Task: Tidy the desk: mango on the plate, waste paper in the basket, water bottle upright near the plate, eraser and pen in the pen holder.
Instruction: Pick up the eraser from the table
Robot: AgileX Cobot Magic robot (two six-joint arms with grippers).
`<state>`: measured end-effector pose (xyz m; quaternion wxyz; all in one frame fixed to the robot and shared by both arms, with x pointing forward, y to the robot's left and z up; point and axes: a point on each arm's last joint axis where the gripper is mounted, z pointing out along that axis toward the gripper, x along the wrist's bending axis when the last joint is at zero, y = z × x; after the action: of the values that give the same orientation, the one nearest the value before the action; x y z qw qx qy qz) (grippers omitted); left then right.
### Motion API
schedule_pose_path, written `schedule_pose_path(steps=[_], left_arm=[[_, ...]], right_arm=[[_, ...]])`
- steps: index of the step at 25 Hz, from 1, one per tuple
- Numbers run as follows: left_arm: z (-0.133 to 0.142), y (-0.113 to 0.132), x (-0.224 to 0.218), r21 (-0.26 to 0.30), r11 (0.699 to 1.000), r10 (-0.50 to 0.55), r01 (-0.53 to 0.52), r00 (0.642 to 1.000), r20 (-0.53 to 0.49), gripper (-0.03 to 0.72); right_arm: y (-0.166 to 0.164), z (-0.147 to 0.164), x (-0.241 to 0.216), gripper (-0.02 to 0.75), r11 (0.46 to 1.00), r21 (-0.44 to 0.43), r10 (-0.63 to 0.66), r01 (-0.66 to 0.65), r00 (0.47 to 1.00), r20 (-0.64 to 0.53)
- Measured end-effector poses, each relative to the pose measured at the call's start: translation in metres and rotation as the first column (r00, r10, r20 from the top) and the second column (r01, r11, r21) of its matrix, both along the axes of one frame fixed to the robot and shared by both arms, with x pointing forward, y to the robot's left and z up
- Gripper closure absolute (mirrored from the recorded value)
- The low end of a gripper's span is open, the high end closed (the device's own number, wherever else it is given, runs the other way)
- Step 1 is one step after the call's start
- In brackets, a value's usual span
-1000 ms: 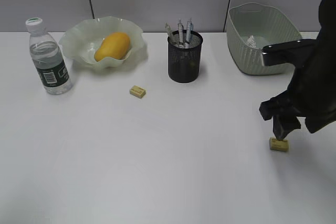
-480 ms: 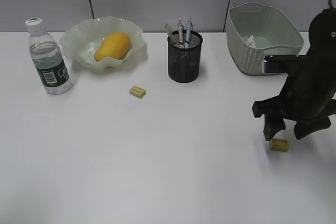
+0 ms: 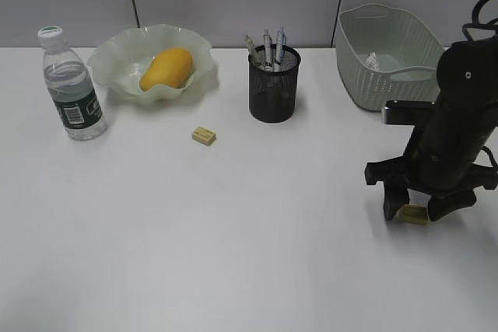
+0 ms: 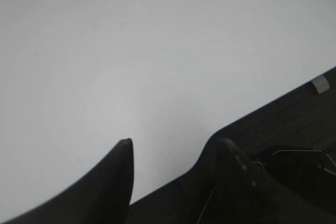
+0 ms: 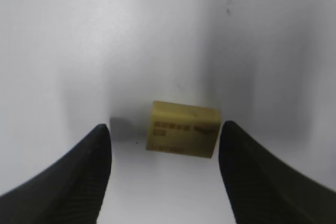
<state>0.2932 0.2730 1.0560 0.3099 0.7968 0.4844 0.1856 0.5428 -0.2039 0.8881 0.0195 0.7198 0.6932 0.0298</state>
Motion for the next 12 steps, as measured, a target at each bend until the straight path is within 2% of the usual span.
schedule_pose_path(steps=[7, 9, 12], left_arm=[[0.0, 0.0, 0.0, 0.0, 1.0, 0.0, 0.0, 1.0, 0.0, 0.302], [0.0, 0.0, 0.0, 0.0, 1.0, 0.0, 0.0, 1.0, 0.0, 0.302], [0.0, 0.0, 0.0, 0.0, 1.0, 0.0, 0.0, 1.0, 0.0, 0.302]], right_arm=[[0.0, -0.012, 0.0, 0.24, 1.0, -0.008, -0.021, 0.021, 0.999, -0.029], [0.0, -0.012, 0.001, 0.274, 1.0, -0.007, -0.025, 0.024, 0.999, -0.027], [0.001, -0.012, 0.001, 0.371, 0.999, -0.004, -0.033, 0.033, 0.999, -0.026]])
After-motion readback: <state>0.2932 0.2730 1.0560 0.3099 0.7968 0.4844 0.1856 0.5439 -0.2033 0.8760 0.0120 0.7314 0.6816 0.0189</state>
